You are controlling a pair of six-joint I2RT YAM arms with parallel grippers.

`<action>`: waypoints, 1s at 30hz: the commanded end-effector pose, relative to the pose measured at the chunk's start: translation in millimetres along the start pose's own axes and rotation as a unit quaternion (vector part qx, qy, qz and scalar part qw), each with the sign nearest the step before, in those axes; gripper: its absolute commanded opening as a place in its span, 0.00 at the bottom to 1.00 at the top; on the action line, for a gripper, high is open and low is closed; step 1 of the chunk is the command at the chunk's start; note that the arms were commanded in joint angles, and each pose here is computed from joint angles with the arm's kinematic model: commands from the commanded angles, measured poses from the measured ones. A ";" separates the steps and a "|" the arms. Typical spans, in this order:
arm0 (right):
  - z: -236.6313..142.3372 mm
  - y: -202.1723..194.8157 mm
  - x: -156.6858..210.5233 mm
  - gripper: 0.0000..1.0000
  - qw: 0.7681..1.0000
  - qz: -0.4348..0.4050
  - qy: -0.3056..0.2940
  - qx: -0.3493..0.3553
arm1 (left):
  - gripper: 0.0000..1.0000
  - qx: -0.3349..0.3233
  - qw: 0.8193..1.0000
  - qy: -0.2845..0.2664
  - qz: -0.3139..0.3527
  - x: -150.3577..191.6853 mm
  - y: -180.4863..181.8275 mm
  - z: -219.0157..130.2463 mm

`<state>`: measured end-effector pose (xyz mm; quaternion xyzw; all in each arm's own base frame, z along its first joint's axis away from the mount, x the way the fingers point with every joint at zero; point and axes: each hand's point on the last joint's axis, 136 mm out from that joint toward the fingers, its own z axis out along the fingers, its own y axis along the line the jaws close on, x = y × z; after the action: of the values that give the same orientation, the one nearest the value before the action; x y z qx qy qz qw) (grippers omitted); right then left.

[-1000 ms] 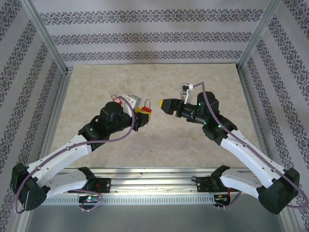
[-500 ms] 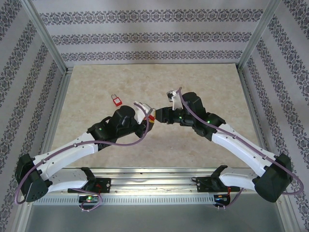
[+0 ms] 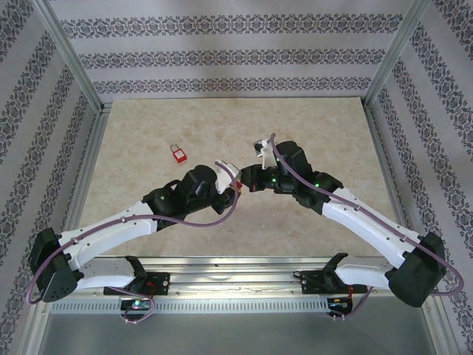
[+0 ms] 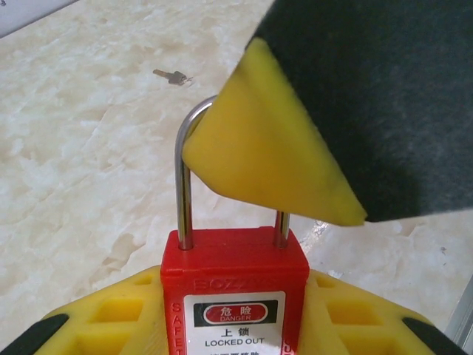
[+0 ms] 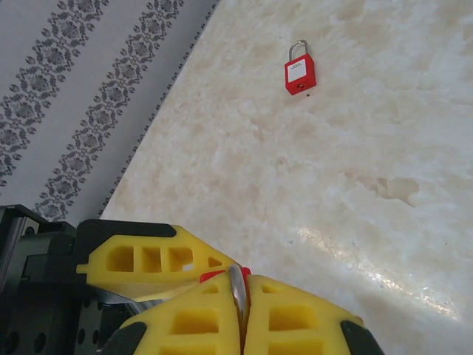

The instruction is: Unlock with the key

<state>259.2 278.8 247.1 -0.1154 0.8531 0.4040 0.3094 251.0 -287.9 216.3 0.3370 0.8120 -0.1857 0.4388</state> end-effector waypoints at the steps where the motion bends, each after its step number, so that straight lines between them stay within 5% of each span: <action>1: -28.9 -13.9 -34.8 0.00 0.996 0.056 -0.068 0.030 | 0.00 -0.032 0.999 0.013 0.012 19.3 6.5 1.9; 15: -35.8 -35.8 -36.7 0.00 0.976 0.198 -0.084 0.043 | 0.00 -0.166 0.981 0.020 0.097 49.6 16.9 6.3; 20: -37.3 -40.7 -36.1 0.45 0.974 0.203 -0.090 0.042 | 0.00 -0.136 0.985 0.006 0.103 45.0 6.1 6.8; 30: -38.9 -37.8 -27.6 0.49 0.986 0.152 -0.058 0.028 | 0.00 -0.088 0.991 -0.012 0.101 38.7 -9.0 3.3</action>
<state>283.8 217.9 265.5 0.0811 0.8463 0.4302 0.3035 235.5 -277.7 169.5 0.3696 0.7937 -0.0543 0.4801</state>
